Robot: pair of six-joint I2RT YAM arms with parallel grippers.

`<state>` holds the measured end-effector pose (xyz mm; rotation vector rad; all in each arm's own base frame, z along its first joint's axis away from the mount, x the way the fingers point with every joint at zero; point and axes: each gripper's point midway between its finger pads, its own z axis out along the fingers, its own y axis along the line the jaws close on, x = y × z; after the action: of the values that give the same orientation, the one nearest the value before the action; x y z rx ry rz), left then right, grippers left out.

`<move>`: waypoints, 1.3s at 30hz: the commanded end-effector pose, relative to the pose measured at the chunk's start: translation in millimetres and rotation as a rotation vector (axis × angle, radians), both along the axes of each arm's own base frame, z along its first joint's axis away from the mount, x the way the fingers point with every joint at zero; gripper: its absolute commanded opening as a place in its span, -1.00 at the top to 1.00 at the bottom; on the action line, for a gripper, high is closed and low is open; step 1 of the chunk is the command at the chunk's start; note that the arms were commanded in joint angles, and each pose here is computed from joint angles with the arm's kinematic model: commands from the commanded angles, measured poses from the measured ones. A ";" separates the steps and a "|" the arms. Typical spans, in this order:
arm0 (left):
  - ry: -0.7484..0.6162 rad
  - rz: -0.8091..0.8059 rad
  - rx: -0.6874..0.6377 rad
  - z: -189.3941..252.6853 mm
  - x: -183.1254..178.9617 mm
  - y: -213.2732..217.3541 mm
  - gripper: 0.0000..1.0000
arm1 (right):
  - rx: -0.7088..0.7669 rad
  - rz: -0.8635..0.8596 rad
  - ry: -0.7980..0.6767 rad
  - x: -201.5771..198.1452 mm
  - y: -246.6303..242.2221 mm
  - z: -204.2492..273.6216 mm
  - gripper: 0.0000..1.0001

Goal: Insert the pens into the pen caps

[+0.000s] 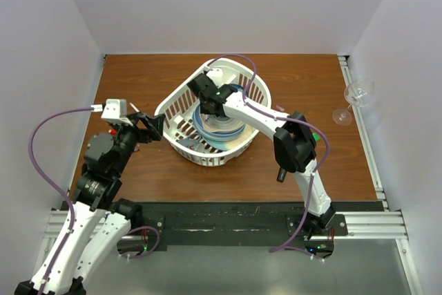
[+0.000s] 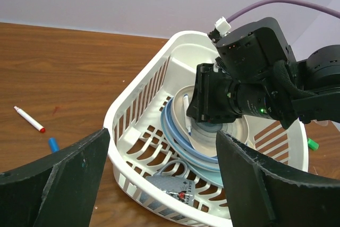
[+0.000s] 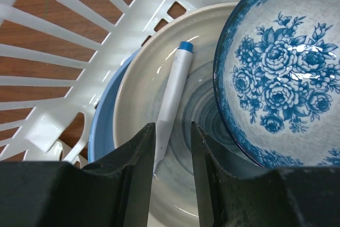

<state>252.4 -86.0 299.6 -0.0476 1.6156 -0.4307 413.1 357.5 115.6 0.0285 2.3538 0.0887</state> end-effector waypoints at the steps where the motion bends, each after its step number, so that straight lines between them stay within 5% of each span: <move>1: -0.030 0.019 0.010 6.4 -0.3 4.1 -0.72 | 0.011 -0.053 -0.049 6.0 0.8 15.9 0.28; 15: -0.043 0.041 0.000 9.9 -2.6 8.9 -0.74 | -0.002 -0.027 -0.005 6.8 10.0 -7.5 0.32; 25: -0.045 0.034 0.001 9.5 -2.9 7.7 -0.74 | -0.007 0.015 -0.032 7.2 10.6 5.3 1.00; 39: 0.132 -0.001 -0.072 -1.5 20.9 -14.6 -0.64 | 0.159 0.187 -0.186 -1.7 24.5 78.9 1.00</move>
<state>266.5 -91.3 282.0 -0.0935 1.7256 -0.4324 410.1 370.5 134.6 -0.1074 2.2992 0.1995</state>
